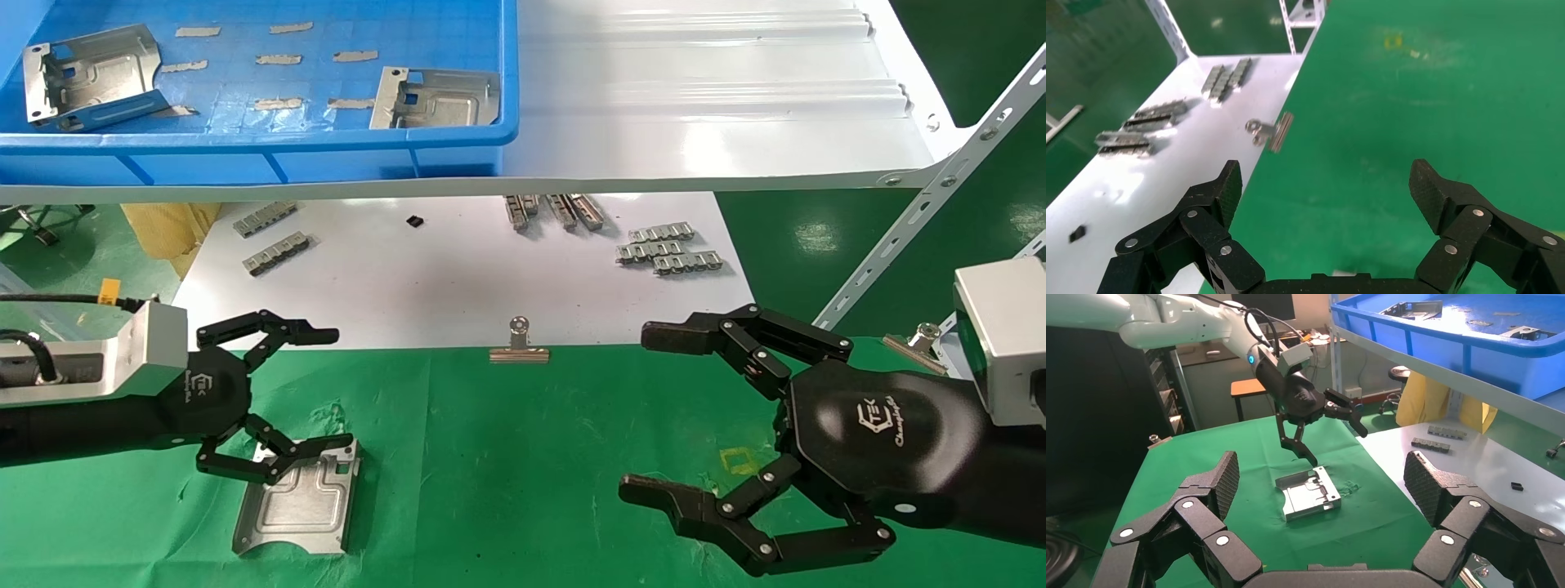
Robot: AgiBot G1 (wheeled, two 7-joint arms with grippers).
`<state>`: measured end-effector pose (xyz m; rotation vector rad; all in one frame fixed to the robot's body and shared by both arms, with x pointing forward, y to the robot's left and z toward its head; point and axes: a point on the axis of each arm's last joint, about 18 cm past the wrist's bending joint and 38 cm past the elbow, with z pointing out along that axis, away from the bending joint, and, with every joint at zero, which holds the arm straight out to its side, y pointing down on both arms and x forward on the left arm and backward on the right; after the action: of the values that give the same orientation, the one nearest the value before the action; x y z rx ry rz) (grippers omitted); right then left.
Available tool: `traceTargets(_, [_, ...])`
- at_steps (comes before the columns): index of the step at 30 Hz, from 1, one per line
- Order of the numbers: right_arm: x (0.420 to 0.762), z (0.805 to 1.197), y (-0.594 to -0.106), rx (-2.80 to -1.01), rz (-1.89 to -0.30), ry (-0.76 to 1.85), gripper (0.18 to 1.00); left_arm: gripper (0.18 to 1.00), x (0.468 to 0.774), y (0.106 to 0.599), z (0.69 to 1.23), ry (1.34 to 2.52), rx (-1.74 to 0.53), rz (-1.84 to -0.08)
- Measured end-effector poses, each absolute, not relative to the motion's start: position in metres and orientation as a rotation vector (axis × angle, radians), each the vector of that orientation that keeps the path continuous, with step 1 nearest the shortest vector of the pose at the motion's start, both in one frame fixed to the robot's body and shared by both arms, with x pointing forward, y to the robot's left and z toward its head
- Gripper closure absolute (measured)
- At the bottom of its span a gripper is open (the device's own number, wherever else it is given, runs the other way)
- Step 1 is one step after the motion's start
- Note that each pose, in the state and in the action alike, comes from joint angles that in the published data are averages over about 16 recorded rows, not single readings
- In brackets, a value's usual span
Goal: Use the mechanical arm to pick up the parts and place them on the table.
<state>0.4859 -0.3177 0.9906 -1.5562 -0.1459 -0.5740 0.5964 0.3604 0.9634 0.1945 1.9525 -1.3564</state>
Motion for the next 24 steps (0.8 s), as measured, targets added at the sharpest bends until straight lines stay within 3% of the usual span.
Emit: traceTargets(24, [0.486,0.991,-0.318,-1.556,-0.574,-0.146,0.178,0.183,0.54,0.325,0.981,1.9,0.227,-1.635])
